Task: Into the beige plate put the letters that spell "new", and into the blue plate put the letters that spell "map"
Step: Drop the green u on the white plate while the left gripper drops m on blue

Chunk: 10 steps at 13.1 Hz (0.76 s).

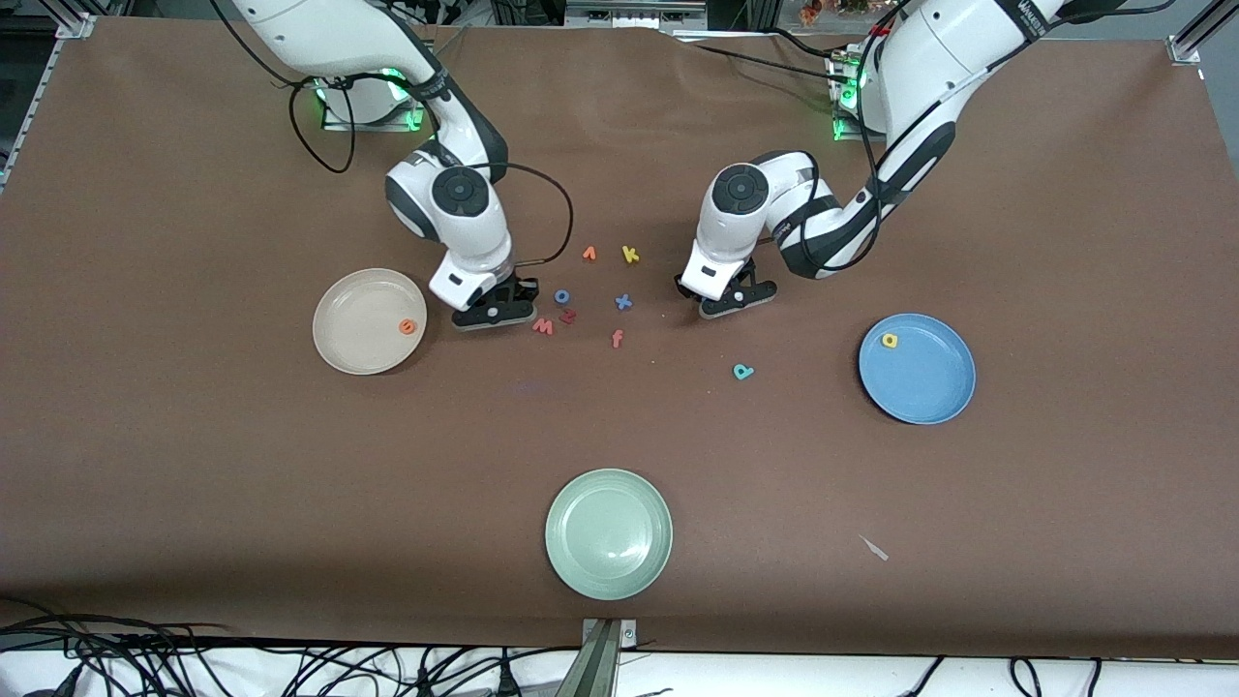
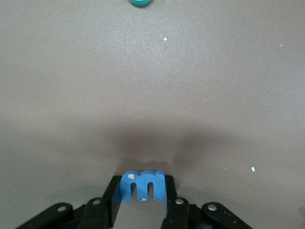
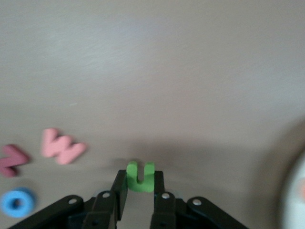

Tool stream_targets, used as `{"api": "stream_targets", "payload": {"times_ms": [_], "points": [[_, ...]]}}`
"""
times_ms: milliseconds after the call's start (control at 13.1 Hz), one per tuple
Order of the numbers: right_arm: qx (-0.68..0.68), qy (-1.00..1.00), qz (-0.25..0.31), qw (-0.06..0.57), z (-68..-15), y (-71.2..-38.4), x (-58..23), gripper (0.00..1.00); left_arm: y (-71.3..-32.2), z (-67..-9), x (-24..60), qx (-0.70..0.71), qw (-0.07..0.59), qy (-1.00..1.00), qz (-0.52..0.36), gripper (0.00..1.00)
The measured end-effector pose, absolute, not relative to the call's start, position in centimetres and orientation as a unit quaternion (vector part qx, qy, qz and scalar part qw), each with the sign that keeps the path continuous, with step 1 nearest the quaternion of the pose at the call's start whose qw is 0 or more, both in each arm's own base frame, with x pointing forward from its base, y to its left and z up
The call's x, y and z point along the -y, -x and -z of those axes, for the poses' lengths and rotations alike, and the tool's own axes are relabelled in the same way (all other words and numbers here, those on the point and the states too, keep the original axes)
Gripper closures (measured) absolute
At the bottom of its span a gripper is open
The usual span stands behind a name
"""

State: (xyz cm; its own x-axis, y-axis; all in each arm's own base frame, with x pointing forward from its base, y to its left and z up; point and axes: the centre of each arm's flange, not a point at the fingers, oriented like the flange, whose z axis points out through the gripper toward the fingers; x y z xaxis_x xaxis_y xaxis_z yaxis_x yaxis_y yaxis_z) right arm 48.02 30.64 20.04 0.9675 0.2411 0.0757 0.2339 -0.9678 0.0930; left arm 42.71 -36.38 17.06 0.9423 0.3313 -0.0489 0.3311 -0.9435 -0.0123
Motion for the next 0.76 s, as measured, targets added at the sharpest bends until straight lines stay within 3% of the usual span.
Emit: {"api": "stream_targets", "payload": {"times_ms": [305,534,611,763], "points": [[-0.205,-0.974,-0.034,0.087,-22.1,-51.4,-21.4,0.74,-45.0,-17.3,35.3,0.186,0.015,0.982,-0.019,0.59],[-0.230,-0.969,-0.013,0.092,-21.4,-52.1,-15.4,0.73,-48.4,-18.7,33.3,0.197,0.030,0.980,-0.018,0.59],[-0.228,-0.969,-0.012,0.090,-21.0,-51.9,-14.6,0.68,-49.7,-19.5,32.3,0.195,0.036,0.980,-0.028,0.59],[-0.209,-0.975,-0.014,0.082,-20.7,-51.3,-15.2,0.47,-52.8,-21.3,29.9,0.181,0.046,0.981,-0.054,0.59]]}}
